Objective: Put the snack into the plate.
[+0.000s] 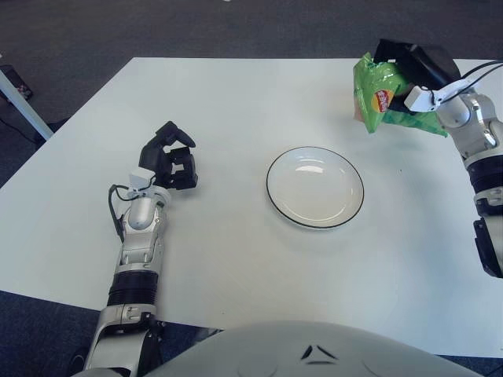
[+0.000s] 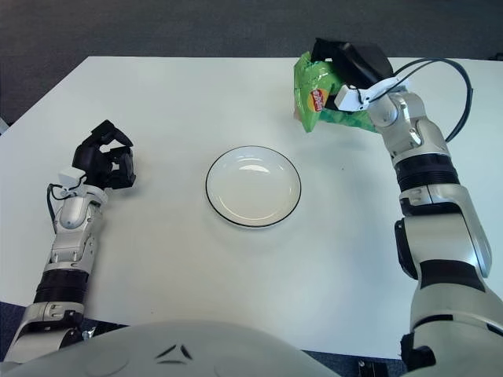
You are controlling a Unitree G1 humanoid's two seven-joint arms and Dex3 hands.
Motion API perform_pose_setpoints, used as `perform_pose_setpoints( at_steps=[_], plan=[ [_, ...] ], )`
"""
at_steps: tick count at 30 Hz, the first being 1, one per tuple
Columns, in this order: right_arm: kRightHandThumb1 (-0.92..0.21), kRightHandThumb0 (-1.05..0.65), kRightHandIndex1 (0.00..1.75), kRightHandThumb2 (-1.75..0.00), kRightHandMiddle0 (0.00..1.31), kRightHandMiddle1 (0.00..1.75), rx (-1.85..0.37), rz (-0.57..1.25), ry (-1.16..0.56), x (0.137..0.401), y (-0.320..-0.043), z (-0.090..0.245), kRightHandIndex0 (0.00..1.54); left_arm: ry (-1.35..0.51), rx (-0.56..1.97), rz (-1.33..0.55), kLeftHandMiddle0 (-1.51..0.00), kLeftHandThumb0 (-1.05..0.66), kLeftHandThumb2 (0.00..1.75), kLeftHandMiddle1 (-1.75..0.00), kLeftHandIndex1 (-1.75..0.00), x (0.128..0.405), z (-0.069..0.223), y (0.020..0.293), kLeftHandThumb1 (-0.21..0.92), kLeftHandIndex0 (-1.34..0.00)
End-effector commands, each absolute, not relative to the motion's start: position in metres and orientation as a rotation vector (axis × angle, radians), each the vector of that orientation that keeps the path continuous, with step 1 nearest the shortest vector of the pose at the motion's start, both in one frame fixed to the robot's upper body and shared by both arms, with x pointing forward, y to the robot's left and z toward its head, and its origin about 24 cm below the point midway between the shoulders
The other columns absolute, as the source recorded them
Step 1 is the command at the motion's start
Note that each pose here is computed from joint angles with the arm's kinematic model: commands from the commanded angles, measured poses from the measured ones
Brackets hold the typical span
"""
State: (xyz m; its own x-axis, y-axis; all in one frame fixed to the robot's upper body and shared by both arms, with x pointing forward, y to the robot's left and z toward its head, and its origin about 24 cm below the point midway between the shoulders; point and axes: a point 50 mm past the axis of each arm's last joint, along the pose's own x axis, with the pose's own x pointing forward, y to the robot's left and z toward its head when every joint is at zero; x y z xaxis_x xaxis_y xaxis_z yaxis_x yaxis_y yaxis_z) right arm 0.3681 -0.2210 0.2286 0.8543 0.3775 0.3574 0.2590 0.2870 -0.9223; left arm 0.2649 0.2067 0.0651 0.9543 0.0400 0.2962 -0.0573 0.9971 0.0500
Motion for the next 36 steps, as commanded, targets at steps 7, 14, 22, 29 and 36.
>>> perform_pose_setpoints(
  at_steps=[7, 14, 22, 29, 36],
  plan=[
    [0.07, 0.00, 1.75, -1.75, 0.72, 1.71, -1.118, 0.157, -0.812, 0.350, -0.171, 0.260, 0.88, -0.051, -0.037, 0.081, -1.30, -0.48, 1.32, -1.75, -1.75, 0.237, 0.001, 0.199, 0.32, -0.61],
    [0.08, 0.00, 1.75, -1.75, 0.74, 1.68, -1.033, 0.221, -0.856, 0.344, -0.155, 0.259, 0.88, -0.050, -0.040, 0.082, -1.30, -0.48, 1.32, -1.75, -1.75, 0.238, 0.000, 0.199, 0.31, -0.62],
    [0.08, 0.00, 1.75, -1.75, 0.74, 1.69, -0.980, 0.314, -0.880, 0.344, -0.136, 0.253, 0.87, -0.045, -0.043, 0.087, -1.30, -0.49, 1.34, -1.75, -1.75, 0.240, -0.001, 0.197, 0.30, -0.63],
    [0.07, 0.00, 1.75, -1.75, 0.71, 1.73, -1.011, 0.387, -0.890, 0.342, -0.130, 0.255, 0.87, -0.044, -0.039, 0.096, -1.31, -0.49, 1.36, -1.75, -1.75, 0.241, -0.001, 0.196, 0.29, -0.64],
    [0.06, 0.00, 1.74, -1.75, 0.69, 1.74, -1.016, 0.490, -0.943, 0.331, -0.110, 0.250, 0.87, -0.040, -0.035, 0.098, -1.31, -0.49, 1.35, -1.75, -1.75, 0.242, -0.001, 0.196, 0.29, -0.64]
  ],
)
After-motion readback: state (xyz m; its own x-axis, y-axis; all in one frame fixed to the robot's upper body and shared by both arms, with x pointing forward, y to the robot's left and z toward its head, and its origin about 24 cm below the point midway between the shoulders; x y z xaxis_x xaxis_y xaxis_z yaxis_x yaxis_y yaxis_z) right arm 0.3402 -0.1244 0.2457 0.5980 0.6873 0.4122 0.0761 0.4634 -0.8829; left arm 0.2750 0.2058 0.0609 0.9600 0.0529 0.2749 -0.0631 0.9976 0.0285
